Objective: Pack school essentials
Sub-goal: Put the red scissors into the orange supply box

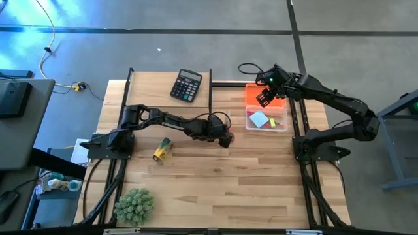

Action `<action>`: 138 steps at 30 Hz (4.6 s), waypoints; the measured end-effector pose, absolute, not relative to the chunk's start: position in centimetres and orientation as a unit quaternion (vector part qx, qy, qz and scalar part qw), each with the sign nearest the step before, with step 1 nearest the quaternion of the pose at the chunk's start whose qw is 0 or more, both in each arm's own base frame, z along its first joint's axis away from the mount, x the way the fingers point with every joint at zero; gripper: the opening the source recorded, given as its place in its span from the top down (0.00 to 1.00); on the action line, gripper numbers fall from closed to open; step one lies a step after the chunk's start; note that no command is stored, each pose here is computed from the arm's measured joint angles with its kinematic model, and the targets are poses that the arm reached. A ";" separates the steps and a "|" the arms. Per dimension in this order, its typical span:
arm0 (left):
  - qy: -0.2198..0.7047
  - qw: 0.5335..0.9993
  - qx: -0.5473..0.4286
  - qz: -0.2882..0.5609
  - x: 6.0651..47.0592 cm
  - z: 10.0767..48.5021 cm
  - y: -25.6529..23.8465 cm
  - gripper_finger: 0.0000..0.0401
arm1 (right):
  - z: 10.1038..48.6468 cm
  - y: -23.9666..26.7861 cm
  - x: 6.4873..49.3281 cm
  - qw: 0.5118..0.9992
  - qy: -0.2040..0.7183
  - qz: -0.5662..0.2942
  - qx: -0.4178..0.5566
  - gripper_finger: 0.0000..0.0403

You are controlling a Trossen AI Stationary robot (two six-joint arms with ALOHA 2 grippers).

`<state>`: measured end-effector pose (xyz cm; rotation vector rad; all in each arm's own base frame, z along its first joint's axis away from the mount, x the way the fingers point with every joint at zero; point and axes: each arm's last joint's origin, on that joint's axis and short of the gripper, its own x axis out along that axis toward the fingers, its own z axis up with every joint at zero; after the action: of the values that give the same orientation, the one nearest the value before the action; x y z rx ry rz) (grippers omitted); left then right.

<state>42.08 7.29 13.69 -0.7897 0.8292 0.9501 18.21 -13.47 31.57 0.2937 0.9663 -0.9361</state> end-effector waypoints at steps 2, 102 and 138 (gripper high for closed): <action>0.378 0.736 -0.363 0.429 42.3 13.1 7.3 0.22 | 31.6 -13.5 18.2 0.772 0.446 -0.432 0.135 0.56; 0.311 0.858 -0.164 0.376 40.5 28.9 10.0 0.96 | 37.6 -6.7 14.0 0.848 0.234 -0.155 0.449 0.56; 0.217 0.906 -0.116 0.344 41.3 32.3 13.4 0.96 | 38.4 -6.9 15.4 0.809 0.089 -0.344 0.468 0.56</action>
<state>41.25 13.42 32.26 -0.2389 0.4476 0.7112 15.38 -6.94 38.43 1.0014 0.1902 -0.7365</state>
